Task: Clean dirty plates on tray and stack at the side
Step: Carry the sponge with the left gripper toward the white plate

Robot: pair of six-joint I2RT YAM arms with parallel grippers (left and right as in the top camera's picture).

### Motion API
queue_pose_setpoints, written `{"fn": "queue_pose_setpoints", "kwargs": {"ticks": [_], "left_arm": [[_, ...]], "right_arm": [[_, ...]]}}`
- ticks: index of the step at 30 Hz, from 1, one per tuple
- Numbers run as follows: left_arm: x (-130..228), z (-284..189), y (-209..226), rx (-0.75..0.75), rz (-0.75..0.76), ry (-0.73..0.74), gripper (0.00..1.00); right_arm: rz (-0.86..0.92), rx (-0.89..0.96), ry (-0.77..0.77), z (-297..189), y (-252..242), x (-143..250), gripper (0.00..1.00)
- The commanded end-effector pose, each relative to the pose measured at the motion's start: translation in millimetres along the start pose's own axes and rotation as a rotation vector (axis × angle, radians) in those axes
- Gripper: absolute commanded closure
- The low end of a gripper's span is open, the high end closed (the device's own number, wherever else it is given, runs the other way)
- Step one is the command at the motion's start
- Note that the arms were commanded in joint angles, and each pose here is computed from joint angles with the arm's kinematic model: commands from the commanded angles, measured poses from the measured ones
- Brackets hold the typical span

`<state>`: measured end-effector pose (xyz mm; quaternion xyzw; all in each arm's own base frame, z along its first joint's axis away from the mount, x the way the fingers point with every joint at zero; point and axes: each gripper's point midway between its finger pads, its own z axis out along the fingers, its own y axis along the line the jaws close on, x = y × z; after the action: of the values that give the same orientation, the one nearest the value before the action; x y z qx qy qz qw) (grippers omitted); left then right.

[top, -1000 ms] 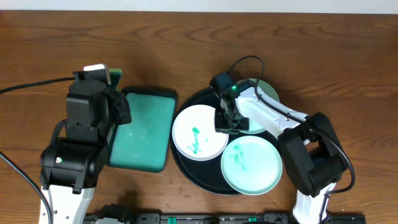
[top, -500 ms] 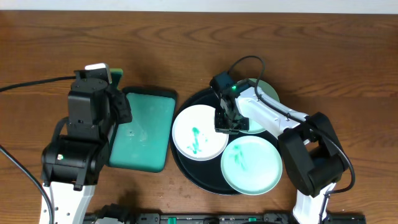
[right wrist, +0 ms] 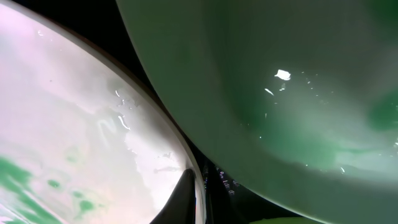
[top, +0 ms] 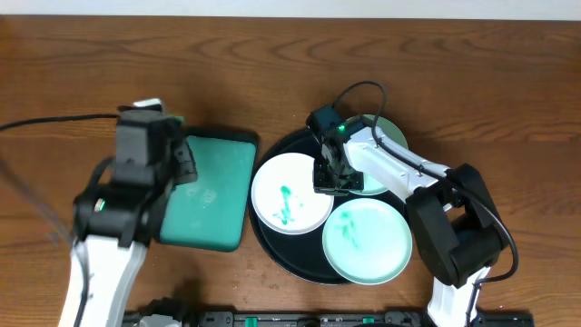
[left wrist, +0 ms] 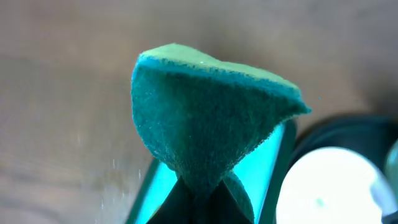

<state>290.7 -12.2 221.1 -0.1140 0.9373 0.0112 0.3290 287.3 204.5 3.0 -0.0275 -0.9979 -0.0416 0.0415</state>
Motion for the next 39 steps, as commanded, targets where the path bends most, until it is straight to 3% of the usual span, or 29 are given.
{"fn": "queue_pose_setpoints", "kwargs": {"ticks": [1, 7, 11, 25, 30, 39], "left_arm": [[34, 32, -1, -0.056, -0.124, 0.211, 0.93], [99, 68, -25, -0.005, -0.124, 0.598, 0.93], [119, 79, -28, -0.001, -0.089, 0.710, 0.93], [109, 85, -41, 0.055, -0.034, 0.652, 0.93], [114, 79, -91, 0.221, 0.009, 0.648, 0.93], [152, 90, -165, 0.270, 0.074, 0.666, 0.93]], "right_arm": [[-0.019, -0.010, 0.006, 14, 10, 0, 0.99], [-0.018, -0.009, 0.008, 14, 10, 0, 0.99], [-0.018, -0.009, 0.007, 14, 10, 0, 0.99], [-0.019, -0.013, 0.002, 14, 11, -2, 0.99], [-0.021, -0.020, -0.007, 14, 13, -4, 0.99], [-0.021, -0.020, -0.006, 14, 13, -4, 0.99]]}}
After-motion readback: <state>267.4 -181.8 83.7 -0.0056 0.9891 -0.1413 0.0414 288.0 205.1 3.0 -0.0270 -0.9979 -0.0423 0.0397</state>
